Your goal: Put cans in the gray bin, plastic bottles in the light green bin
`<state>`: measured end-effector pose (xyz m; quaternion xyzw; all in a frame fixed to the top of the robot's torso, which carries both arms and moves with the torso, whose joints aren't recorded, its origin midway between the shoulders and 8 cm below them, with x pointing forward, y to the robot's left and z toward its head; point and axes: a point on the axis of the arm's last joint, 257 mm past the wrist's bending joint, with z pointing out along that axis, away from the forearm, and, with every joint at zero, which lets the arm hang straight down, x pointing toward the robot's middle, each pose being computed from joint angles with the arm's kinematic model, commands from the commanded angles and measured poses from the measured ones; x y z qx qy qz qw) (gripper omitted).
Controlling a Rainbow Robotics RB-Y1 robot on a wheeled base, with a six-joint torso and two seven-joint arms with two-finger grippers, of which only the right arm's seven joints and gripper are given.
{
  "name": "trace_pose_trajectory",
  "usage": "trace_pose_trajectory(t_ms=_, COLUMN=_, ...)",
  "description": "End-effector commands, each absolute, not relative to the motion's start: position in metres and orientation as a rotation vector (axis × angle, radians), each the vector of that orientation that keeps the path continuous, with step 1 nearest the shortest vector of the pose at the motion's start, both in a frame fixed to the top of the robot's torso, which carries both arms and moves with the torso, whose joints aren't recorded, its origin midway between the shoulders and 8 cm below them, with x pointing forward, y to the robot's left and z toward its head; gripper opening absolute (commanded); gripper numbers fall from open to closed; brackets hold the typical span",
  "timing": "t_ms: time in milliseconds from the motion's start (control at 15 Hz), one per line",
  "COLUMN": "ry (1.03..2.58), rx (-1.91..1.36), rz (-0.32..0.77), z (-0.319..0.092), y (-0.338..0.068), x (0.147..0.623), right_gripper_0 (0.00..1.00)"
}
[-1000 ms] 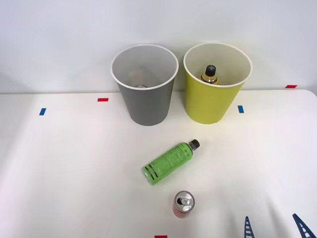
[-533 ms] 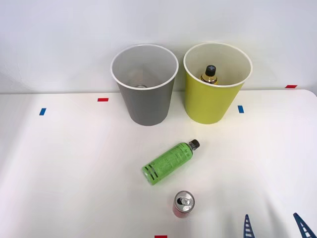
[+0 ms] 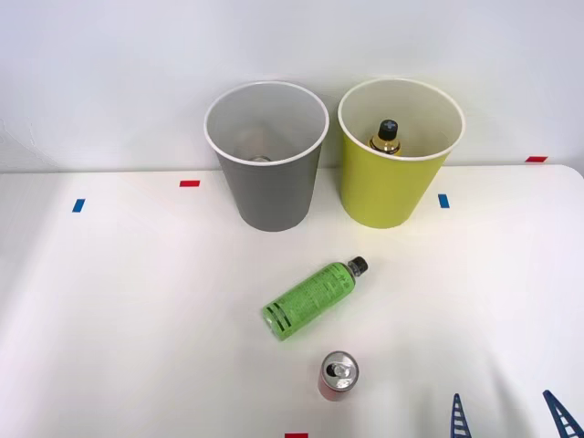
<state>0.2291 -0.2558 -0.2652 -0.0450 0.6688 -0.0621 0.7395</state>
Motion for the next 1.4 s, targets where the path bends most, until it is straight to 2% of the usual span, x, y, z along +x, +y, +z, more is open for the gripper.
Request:
trace_pose_trajectory(t_ms=67, ry=1.467, rx=-0.099, rz=-0.136, z=-0.2651, y=-0.2558, x=0.2292, right_gripper_0=1.00)
trace_pose_trajectory(t_ms=1400, ry=1.467, rx=-0.099, rz=-0.136, z=-0.2651, y=-0.2558, x=0.2292, right_gripper_0=1.00)
